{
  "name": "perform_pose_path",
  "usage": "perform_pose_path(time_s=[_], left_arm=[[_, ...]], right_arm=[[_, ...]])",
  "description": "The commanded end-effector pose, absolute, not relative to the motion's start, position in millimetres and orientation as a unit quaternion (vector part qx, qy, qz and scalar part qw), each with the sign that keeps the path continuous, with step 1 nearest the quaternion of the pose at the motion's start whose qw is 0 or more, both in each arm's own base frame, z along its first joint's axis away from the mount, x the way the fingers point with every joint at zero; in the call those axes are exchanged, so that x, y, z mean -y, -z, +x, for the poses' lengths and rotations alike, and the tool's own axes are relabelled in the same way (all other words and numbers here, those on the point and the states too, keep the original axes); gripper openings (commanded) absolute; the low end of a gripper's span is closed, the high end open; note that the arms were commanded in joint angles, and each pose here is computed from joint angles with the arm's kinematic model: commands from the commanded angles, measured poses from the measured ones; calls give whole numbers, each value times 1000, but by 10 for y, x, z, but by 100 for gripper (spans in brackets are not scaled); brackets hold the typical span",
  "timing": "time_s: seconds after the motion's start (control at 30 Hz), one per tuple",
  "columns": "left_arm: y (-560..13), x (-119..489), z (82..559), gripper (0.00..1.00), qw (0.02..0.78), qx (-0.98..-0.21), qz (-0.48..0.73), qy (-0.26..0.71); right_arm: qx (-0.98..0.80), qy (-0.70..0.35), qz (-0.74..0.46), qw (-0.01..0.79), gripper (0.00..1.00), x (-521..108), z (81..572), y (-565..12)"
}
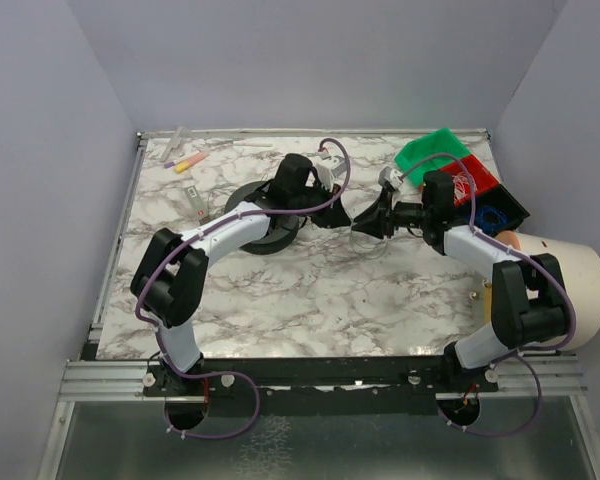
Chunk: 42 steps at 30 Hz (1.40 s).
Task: Wrap the cables
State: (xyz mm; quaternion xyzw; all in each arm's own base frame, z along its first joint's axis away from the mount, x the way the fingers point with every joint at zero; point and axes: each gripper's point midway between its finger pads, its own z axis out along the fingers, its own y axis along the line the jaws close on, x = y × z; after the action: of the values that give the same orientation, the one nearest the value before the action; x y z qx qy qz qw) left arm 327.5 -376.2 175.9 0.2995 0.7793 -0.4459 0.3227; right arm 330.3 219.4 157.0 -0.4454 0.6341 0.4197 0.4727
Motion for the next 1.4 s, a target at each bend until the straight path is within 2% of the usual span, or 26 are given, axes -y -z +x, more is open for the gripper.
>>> perform_pose_path(time_s=[0.0, 0.23, 0.43, 0.83, 1.37], left_arm=[[-1718, 3811, 3225, 0, 320, -778, 301, 449], [-1730, 3811, 3237, 0, 324, -778, 303, 445], [-1768, 3829, 3201, 0, 319, -773, 308, 454], [-1827, 3844, 3128, 0, 313, -761, 319, 470], [-1740, 3865, 3127, 0, 304, -766, 311, 473]], right_arm=[[-636, -404, -433, 493, 29, -2180, 3370, -1646], [-612, -419, -476, 473, 29, -2210, 3256, -1623], [-599, -366, -516, 492, 34, -2131, 3265, -1564], [-591, -361, -526, 493, 39, -2128, 3258, -1497], [-599, -391, -479, 509, 38, -2150, 3274, -1640]])
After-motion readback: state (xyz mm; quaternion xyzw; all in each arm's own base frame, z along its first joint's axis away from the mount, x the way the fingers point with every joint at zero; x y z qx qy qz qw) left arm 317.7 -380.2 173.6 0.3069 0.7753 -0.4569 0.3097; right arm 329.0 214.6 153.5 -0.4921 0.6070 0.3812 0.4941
